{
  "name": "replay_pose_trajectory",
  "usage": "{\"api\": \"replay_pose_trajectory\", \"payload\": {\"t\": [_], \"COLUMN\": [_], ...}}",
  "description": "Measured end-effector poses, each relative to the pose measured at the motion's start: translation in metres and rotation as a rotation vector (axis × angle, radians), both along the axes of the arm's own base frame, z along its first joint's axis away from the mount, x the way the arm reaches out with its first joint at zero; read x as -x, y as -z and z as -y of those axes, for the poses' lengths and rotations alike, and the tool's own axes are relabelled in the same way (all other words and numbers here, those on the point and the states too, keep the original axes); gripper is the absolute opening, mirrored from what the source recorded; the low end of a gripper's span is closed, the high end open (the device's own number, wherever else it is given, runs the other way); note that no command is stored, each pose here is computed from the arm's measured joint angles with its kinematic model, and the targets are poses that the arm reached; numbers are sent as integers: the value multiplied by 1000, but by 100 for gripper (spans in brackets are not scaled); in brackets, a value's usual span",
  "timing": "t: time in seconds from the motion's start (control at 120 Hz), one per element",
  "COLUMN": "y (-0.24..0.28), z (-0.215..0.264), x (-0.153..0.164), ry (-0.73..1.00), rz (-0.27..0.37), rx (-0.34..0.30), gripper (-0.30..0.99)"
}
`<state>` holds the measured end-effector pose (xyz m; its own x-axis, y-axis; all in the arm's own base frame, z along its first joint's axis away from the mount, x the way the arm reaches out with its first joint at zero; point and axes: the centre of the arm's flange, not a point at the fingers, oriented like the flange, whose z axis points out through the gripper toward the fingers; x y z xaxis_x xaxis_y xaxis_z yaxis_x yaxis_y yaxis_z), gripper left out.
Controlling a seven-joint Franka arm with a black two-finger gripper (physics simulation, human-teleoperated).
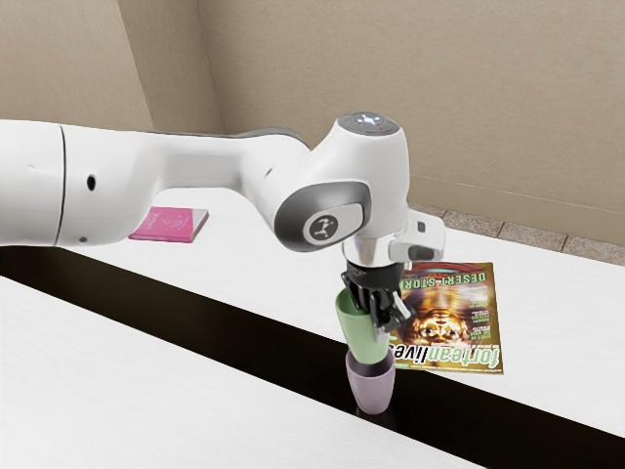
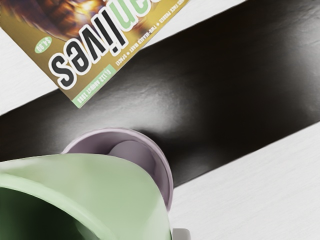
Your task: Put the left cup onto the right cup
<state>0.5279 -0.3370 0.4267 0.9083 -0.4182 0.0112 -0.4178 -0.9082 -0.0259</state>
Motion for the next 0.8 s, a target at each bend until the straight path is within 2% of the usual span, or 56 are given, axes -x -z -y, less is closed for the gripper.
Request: {"api": "replay_pose_trajectory", "payload": {"t": [0.492,0.8], "y": [25,30], "z": [-1,0], "x": [-5,-6], "ry": [-28,-39], "rz": [-35,-34], "rx": [-12,-9], "gripper": [-9,-9]}}
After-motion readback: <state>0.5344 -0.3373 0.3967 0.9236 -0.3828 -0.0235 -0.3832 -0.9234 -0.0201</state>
